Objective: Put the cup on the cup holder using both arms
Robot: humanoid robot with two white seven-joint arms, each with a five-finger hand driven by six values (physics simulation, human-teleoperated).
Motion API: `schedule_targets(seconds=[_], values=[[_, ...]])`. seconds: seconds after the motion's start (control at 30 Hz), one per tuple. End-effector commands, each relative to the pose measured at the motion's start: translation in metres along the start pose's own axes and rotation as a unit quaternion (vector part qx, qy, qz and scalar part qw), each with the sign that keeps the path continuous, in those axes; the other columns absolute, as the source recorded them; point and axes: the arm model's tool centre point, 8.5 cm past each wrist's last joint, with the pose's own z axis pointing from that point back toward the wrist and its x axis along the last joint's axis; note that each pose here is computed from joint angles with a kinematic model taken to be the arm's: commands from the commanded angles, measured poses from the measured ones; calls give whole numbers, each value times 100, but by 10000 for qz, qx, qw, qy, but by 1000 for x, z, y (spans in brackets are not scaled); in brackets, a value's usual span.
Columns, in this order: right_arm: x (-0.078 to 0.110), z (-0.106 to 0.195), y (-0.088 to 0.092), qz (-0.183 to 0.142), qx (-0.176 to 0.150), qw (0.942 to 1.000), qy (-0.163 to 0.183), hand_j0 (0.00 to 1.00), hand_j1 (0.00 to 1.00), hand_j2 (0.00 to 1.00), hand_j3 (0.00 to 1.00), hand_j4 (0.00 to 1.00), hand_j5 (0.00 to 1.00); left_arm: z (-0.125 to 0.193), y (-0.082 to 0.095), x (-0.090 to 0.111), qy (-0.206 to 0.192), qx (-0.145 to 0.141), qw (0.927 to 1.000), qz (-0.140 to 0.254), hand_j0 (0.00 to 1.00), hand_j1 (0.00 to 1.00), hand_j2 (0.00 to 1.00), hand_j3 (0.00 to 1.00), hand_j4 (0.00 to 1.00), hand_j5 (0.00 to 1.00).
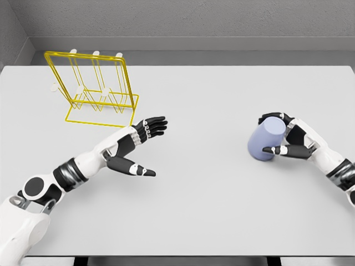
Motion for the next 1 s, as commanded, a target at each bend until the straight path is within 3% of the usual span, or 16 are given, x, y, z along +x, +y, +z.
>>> schedule_targets(seconds=[0.0,0.6,0.97], values=[[4,-2,1,-16,24,10000,-67,67,67,67,67,67,67,0,1,1,-25,10,10000,19,100,100,100,100,100,100],[33,-27,18,1,385,9977,-556,67,67,67,67,67,67,12,8,0,145,51,9999,-75,100,100,100,100,100,100],[41,-50,43,-193,646,9937,-892,65,65,65,65,65,65,10,6,1,105,37,9999,-58,100,100,100,100,100,100]])
